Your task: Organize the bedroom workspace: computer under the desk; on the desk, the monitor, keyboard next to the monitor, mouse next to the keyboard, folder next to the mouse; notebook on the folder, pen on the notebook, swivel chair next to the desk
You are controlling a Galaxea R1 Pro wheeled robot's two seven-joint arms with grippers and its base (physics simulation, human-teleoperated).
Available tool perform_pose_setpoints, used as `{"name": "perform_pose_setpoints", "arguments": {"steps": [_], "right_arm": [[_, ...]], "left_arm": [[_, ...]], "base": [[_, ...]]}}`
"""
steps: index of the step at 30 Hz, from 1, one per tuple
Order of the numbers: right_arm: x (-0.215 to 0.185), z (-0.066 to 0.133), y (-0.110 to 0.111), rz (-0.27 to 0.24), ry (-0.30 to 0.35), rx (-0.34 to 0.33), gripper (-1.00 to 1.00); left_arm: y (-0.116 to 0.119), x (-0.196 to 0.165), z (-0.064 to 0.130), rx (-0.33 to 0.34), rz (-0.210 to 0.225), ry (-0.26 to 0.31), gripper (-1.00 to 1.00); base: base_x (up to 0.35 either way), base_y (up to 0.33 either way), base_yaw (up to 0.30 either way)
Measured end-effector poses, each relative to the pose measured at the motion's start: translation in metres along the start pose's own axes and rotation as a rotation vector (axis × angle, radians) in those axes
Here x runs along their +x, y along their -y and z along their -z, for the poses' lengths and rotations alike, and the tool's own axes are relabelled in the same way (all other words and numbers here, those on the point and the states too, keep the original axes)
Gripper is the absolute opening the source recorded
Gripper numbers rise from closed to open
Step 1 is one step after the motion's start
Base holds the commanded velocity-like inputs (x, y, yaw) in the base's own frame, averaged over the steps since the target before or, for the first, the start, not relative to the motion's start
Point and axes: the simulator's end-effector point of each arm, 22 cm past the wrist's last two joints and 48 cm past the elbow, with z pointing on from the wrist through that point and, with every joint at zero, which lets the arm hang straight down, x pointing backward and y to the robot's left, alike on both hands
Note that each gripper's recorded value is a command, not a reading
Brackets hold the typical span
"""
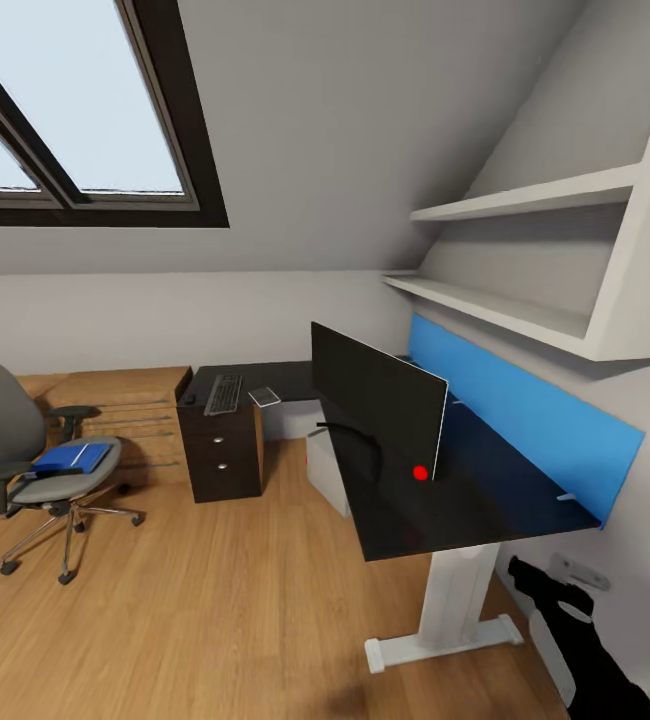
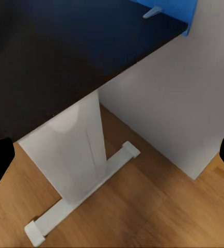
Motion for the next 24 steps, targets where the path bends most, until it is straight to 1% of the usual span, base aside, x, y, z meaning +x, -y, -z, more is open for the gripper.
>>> {"name": "perform_pose_setpoints", "arguments": {"steps": [5, 10, 11, 13, 14, 17, 20, 24], "right_arm": [[-0.014, -0.002, -0.004, -0.010, 0.016, -0.003, 1.00], [-0.049, -0.016, -0.024, -0.043, 0.043, -0.013, 1.00], [-0.060, -0.022, -0.032, -0.056, 0.052, -0.015, 1.00], [-0.068, -0.028, -0.035, -0.068, 0.056, -0.012, 1.00], [-0.069, -0.035, -0.034, -0.074, 0.054, -0.001, 1.00], [-0.061, -0.043, -0.027, -0.073, 0.031, 0.019, 1.00], [-0.047, -0.048, -0.023, -0.058, 0.005, 0.032, 1.00], [-0.044, -0.049, -0.022, -0.049, 0.000, 0.034, 1.00]], "left_arm": [[0.000, 0.000, 0.000, 0.000, 0.000, 0.000, 1.00], [0.000, 0.000, 0.000, 0.000, 0.000, 0.000, 1.00], [-0.001, 0.000, 0.000, -0.001, 0.000, 0.000, 1.00], [-0.001, 0.000, 0.000, -0.001, 0.000, 0.000, 1.00], [-0.001, 0.000, 0.000, -0.001, 0.000, 0.000, 1.00], [-0.001, 0.000, 0.000, -0.001, 0.001, 0.000, 1.00], [-0.001, 0.000, 0.000, -0.001, 0.000, 0.000, 1.00], [-0.001, 0.000, 0.000, -0.002, 0.000, 0.000, 1.00]], "base": [[0.061, 0.000, 0.000], [0.243, 0.000, 0.000], [0.293, 0.000, 0.000], [0.304, 0.000, 0.000], [0.312, -0.005, 0.000], [0.317, -0.028, 0.000], [0.322, -0.073, 0.000], [0.324, -0.102, 0.000]]}}
